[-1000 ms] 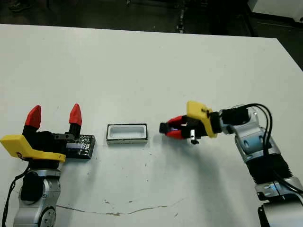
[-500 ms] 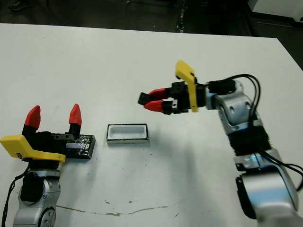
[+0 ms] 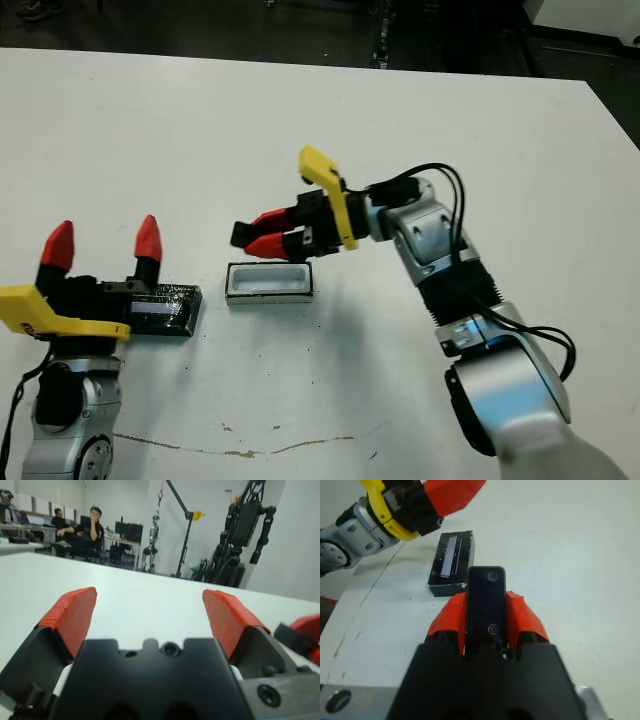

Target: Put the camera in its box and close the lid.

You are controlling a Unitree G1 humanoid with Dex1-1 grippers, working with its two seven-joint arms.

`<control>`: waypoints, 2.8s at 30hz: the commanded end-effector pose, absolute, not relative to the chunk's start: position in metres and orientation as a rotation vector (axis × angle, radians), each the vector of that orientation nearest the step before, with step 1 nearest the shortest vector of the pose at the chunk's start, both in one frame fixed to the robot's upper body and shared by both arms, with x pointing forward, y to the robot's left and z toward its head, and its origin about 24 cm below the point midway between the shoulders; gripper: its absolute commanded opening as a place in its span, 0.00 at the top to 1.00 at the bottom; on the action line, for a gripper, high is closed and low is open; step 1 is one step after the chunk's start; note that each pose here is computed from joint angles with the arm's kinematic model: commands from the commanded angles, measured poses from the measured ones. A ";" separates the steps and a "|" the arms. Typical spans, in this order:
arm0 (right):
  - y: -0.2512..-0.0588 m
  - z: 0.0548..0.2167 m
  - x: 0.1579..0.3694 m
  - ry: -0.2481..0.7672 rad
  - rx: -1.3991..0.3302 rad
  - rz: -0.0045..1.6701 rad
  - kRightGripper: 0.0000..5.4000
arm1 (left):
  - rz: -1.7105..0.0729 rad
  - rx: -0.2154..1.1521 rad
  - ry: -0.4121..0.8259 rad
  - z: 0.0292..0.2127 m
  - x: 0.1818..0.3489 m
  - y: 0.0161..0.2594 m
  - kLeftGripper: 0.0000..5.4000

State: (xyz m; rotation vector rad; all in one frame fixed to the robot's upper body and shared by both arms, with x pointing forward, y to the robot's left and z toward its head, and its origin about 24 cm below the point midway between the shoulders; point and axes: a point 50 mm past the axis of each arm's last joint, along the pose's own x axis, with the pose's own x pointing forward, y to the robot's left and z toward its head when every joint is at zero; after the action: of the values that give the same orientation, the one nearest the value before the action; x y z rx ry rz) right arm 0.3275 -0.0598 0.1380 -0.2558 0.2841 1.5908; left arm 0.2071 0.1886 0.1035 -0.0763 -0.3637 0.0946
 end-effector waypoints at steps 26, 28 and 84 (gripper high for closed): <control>-0.055 0.114 0.324 0.345 -0.323 1.579 0.69 | 0.093 -0.056 -0.374 0.103 0.206 0.188 0.00; -0.055 0.112 0.323 0.351 -0.306 1.583 0.69 | 0.092 -0.053 -0.372 0.103 0.206 0.188 0.00; -0.091 0.102 0.322 0.408 -0.474 1.639 0.38 | 0.083 -0.072 -0.367 0.102 0.206 0.186 0.00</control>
State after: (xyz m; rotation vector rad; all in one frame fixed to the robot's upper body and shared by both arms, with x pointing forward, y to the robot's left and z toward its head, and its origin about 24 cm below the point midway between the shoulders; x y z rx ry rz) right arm 0.3203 -0.0828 0.1044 -0.4527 0.3749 1.6536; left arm 0.2070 0.1846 0.1041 -0.0770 -0.3778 0.0758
